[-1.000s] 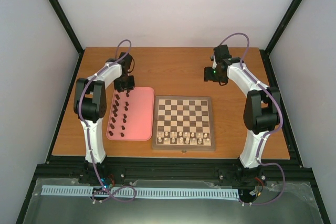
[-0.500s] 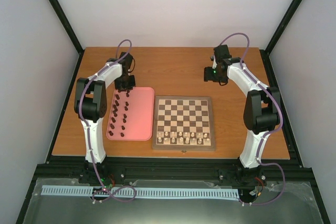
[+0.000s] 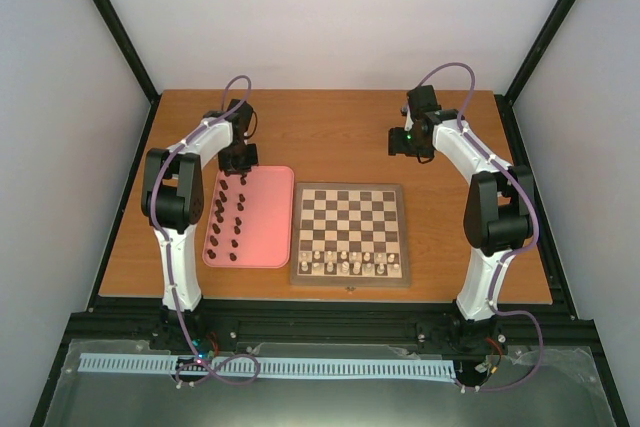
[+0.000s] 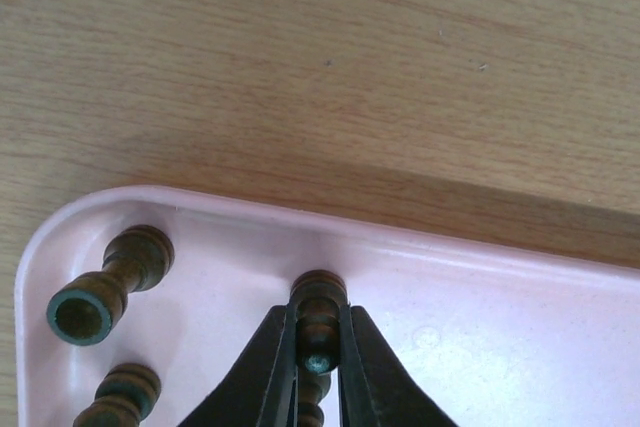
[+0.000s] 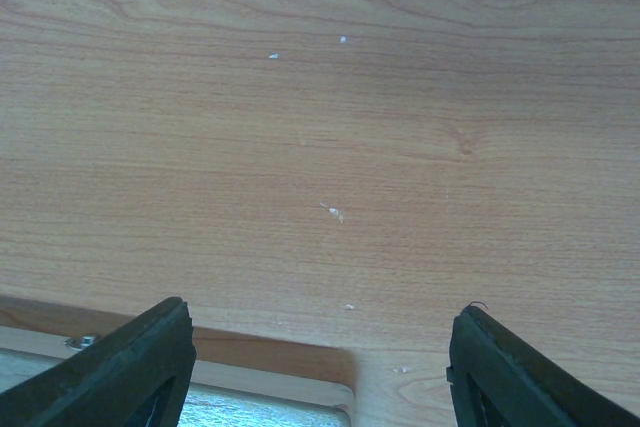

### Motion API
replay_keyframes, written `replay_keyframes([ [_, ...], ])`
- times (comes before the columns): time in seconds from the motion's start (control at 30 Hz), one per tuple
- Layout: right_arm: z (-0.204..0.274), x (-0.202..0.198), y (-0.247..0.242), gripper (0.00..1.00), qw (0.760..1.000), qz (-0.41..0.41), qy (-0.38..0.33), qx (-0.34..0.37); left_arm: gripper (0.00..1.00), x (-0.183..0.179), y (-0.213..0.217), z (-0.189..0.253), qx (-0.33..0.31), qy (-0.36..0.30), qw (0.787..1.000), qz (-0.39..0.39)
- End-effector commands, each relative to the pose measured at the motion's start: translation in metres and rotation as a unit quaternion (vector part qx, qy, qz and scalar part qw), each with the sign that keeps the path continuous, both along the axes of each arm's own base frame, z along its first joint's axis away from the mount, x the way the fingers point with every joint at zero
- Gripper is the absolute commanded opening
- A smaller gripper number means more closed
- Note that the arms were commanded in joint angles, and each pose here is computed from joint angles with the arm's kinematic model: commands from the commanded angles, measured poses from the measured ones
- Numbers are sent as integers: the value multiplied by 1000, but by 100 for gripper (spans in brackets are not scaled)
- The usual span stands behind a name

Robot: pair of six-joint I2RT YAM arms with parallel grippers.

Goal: Set up the chess pieces on the board
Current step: Pick up the chess piece from the storage box, then place the chess piece on the chessboard.

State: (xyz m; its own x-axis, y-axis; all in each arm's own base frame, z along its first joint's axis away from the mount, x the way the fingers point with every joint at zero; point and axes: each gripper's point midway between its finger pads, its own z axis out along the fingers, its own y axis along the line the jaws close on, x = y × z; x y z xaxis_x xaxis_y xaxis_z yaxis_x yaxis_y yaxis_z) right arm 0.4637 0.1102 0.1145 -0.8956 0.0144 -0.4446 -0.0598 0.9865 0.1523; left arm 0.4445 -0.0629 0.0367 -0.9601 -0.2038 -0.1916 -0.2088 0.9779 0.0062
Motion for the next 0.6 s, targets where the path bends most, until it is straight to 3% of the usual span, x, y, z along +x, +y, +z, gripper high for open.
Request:
replay_keyframes([
  [0.0, 6, 2, -4, 70, 1000, -1, -7, -2, 1, 1, -2, 33, -2, -13, 1000, -17],
  [0.33, 8, 8, -10, 70, 1000, -18, -6, 9, 1, -9, -40, 102, -18, -50, 995, -79],
  [0.47, 6, 11, -22, 70, 999, -36, -2, 10, 1, -18, -93, 115, -58, -56, 987, -141],
  [0.57, -1, 12, -41, 70, 998, -64, 7, 10, 1, -28, -145, 125, -85, -70, 969, -222],
])
